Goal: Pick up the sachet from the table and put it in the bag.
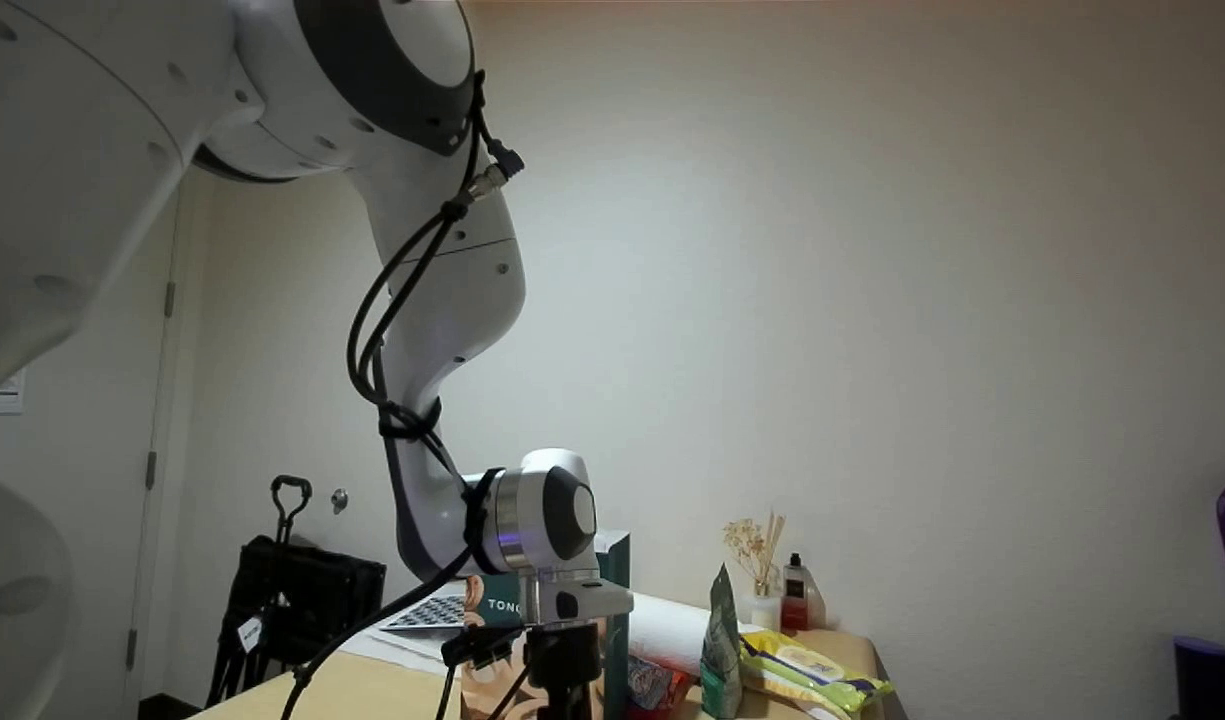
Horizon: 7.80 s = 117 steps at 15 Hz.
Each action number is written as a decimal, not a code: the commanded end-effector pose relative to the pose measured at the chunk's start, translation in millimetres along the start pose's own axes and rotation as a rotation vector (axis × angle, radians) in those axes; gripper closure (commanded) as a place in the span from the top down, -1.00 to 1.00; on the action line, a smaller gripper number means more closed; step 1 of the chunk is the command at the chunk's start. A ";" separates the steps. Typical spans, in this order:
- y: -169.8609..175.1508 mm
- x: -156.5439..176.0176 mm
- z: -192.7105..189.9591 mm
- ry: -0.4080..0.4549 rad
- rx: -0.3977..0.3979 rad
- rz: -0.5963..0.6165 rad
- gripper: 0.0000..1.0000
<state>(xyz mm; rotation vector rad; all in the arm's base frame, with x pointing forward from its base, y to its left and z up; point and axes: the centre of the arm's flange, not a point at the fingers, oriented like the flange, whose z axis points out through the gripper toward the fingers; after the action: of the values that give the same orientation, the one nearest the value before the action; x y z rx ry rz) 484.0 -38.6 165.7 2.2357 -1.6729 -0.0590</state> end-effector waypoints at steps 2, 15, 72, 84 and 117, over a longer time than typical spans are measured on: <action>-6.9 4.4 2.8 0.019 0.003 -0.036 1.00; -17.4 16.7 17.7 -0.041 -0.011 -0.096 0.50; 75.2 -92.6 -334.0 0.626 0.544 -0.029 -1.00; 24.6 -73.1 -366.1 0.595 0.521 -0.308 -0.98; 30.6 -109.7 -424.3 0.726 0.653 -0.191 1.00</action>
<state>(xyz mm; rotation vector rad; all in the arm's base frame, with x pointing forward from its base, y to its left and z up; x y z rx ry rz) 544.9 144.5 527.4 2.5042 -1.0721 1.0941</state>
